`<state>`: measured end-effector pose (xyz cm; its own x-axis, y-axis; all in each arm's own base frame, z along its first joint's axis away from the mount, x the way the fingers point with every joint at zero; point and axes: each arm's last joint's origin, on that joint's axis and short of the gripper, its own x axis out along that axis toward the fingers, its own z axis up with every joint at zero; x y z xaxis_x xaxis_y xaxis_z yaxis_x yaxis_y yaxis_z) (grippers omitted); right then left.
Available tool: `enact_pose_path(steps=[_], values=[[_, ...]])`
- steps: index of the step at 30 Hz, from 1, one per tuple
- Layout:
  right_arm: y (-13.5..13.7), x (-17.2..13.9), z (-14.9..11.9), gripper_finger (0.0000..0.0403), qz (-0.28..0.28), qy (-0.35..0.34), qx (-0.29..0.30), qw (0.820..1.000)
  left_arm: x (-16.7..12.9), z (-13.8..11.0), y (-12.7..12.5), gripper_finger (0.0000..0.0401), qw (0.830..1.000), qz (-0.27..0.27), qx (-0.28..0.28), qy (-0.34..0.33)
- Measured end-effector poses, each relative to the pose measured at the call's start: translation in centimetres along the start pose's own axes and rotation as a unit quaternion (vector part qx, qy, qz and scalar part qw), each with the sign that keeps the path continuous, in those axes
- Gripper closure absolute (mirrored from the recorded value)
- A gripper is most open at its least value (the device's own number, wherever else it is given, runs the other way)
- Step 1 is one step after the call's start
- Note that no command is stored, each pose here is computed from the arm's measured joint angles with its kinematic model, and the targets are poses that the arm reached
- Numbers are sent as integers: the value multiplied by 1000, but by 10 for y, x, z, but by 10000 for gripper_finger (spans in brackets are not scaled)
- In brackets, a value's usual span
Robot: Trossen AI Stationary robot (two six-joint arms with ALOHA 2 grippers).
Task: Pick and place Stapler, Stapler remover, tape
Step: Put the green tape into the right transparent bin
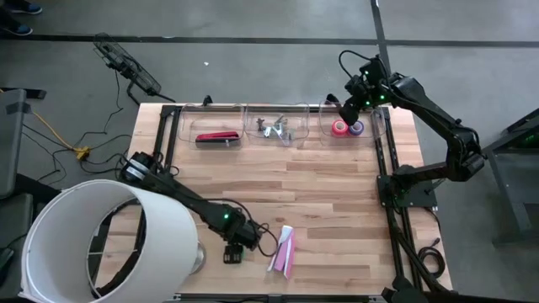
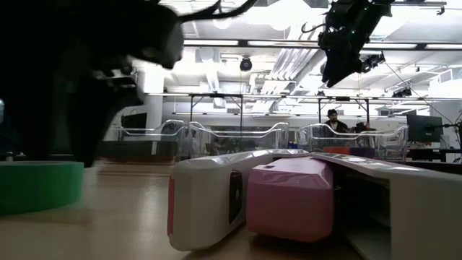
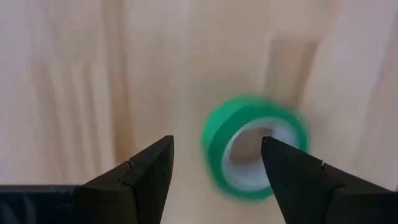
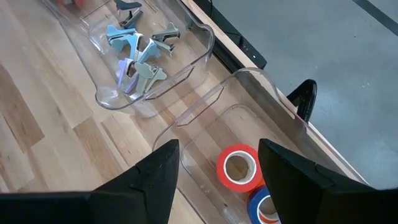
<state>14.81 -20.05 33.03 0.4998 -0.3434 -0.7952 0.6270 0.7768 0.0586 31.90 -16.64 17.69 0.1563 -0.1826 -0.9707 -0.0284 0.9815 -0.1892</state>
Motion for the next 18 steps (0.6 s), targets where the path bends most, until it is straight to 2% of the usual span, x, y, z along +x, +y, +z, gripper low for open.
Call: enact_pose_path(steps=[13,18], values=[[0,0,1,192,-1,-4,-1,1000,11,-8,1,162,1000,5,5,6],[0,0,1,192,-1,-4,-1,1000,15,-12,5,173,1000,23,4,8]])
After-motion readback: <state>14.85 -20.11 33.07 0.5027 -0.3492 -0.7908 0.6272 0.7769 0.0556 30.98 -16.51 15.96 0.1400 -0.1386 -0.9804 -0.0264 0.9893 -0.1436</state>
